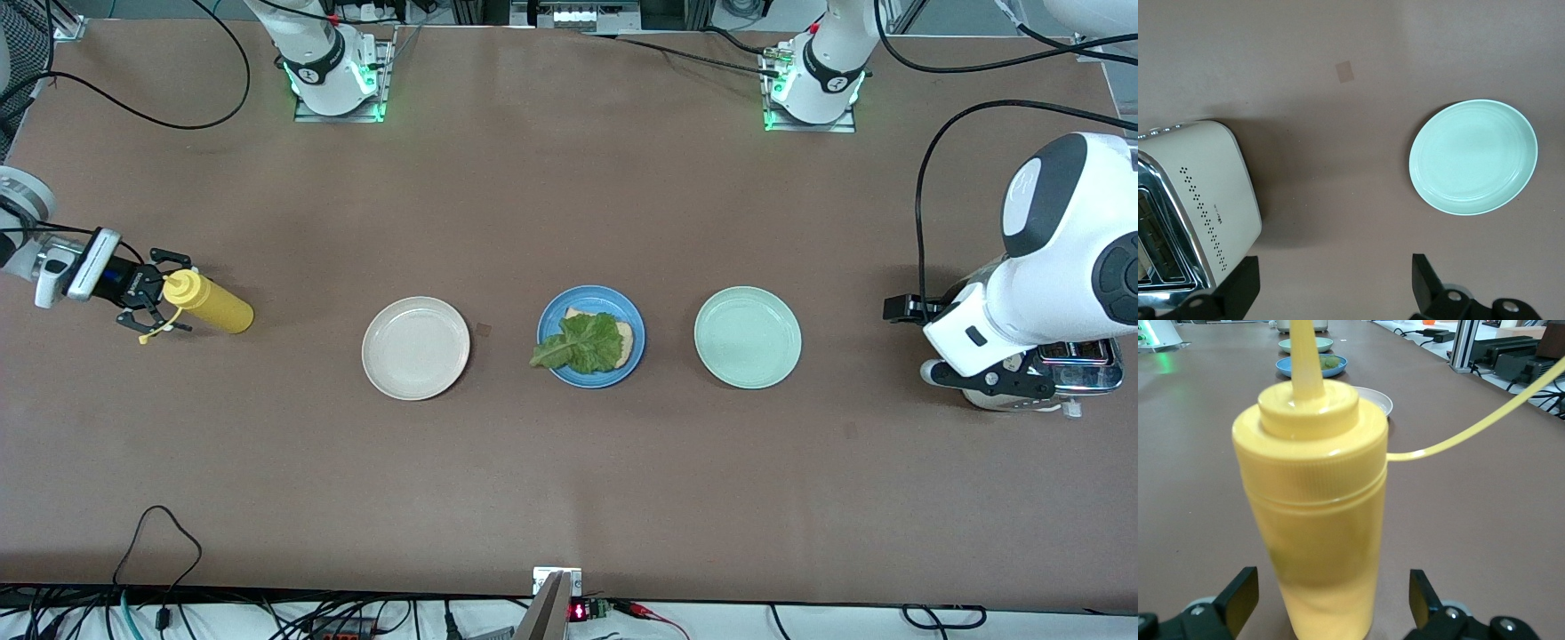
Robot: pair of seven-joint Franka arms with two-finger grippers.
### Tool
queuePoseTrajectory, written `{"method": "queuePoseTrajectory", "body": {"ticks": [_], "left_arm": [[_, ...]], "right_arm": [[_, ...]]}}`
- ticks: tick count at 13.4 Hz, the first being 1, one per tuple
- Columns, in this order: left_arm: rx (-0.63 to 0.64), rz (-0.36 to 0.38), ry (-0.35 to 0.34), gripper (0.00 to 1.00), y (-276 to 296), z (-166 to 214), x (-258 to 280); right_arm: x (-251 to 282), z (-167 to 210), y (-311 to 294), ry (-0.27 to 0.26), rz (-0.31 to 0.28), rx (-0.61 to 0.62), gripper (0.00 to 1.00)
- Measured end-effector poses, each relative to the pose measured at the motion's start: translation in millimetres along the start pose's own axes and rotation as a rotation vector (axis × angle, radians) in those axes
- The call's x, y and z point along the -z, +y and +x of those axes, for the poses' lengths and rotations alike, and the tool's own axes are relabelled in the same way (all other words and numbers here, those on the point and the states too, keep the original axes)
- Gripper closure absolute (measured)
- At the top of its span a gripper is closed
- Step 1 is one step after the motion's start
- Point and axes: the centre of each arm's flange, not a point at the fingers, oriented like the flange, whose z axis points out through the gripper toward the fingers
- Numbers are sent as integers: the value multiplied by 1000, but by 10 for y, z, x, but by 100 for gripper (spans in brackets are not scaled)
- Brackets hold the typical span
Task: Make sandwich in blue plate with both arms
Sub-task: 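Lower the right gripper onto the yellow bottle and grasp it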
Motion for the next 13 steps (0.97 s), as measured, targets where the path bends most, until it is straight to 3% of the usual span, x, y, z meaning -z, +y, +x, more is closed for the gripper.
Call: {"method": "queuePoseTrajectory", "body": {"ticks": [8,9,10,11,13], "left_arm": [[3,1,-28,0,-26,-34,-26],[1,2,-27,0,-12,-36,-19],[-5,2,-25,0,29,-38,-6],[-9,2,-23,0,60,-40,5],[-10,2,-22,0,67,-43,14]], "right_arm": [[-239,56,47,31,27,11,1],[-260,63,51,33,30,13,4],[-280,75,57,34,34,15,23],[-295,88,66,33,36,17,33],[-334,121,94,29,40,25,36]]}}
